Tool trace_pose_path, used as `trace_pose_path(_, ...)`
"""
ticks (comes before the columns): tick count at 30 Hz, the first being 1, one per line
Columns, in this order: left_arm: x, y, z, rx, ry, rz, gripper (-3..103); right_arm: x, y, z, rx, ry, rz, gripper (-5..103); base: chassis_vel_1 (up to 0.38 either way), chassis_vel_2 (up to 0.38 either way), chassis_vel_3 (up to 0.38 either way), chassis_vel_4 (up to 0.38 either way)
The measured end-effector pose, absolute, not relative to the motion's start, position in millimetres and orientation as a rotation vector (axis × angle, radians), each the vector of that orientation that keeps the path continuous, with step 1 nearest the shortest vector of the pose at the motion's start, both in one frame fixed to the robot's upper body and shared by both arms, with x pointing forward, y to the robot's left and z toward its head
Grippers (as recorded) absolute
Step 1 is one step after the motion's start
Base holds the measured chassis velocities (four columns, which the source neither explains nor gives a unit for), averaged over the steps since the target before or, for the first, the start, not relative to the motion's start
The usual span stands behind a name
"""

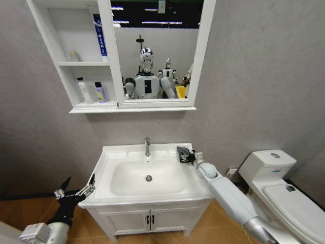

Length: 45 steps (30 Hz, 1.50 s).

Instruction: Move facial cleanser and shampoo from washbasin to cabinet, then wipe washbasin with towel.

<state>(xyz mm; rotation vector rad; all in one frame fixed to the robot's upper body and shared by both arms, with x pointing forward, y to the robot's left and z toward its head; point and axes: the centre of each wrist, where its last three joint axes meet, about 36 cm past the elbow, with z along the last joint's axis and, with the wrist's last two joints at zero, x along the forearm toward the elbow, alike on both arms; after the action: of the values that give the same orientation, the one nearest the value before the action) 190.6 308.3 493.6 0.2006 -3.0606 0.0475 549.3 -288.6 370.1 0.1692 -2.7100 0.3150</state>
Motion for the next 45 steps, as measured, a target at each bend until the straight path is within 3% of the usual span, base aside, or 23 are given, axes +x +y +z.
trace_pose_path(12,191,308,494,0.201,-3.061,0.047,100,515,-285,390,0.109,-2.802,0.347,100,0.0,0.0,0.0,0.0)
trace_pose_path(19,191,308,494,0.201,-3.061,0.048,100,423,-278,432,0.065,-2.939,0.365,100,0.0,0.0,0.0,0.0)
trace_pose_path(22,191,308,494,0.201,-3.061,0.047,100,357,-258,447,-0.015,-2.975,0.326,100,0.0,0.0,0.0,0.0)
trace_pose_path(31,191,308,494,0.201,-3.061,0.048,100,262,-219,468,-0.142,-2.968,0.276,100,0.0,0.0,0.0,0.0)
trace_pose_path(45,191,308,494,0.201,-3.061,0.047,100,233,-212,499,-0.198,-2.97,0.293,100,0.021,-0.02,-0.018,0.026)
